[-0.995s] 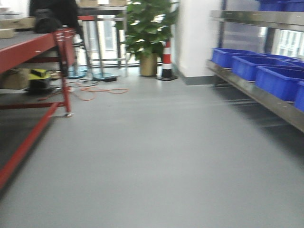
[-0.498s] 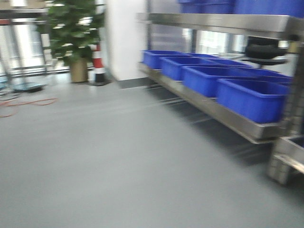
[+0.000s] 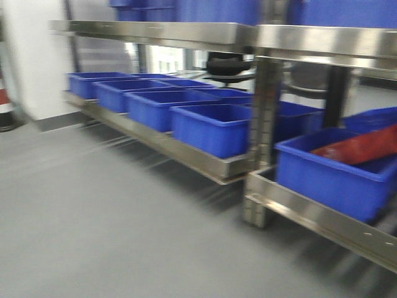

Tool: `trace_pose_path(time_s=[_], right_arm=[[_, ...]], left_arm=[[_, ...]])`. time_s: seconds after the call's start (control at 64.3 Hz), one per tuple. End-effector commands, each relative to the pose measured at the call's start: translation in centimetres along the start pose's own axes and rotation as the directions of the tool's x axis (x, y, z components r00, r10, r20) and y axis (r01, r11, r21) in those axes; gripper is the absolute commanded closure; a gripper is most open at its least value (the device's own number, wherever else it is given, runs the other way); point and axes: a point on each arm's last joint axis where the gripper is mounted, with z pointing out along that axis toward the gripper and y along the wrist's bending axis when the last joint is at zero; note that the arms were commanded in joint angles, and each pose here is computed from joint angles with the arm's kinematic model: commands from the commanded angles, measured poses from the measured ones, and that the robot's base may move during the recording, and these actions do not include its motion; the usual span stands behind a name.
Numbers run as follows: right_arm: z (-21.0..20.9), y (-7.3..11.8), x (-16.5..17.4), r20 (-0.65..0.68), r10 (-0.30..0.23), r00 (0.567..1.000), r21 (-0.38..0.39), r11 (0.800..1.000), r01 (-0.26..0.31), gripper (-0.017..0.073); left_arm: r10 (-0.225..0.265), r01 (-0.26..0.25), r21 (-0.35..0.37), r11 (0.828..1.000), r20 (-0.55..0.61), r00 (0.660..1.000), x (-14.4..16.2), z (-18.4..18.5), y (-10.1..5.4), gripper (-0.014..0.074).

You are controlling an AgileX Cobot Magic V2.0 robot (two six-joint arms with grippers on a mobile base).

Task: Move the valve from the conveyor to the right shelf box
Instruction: 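Turn and approach the steel shelf with blue bins, holding both valves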

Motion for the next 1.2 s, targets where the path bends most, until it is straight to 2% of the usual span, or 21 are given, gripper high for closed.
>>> trace_pose_path(time_s=[0.0,1.182], right_arm=[[-0.46,-0.13,-1.01,0.092,-0.013,0.996,0.020,1.000,0.011,0.0712],[-0.46,-0.13,-1.01,0.092,-0.013,0.996,0.020,1.000,0.011,0.0712]], left_arm=[[-0.009,0.009,0.009,1.000,0.078,0.997,-0.80,-0.60,-0.15,0.0705],[-0.009,0.009,0.009,1.000,0.078,0.997,-0.80,-0.60,-0.15,0.0705]])
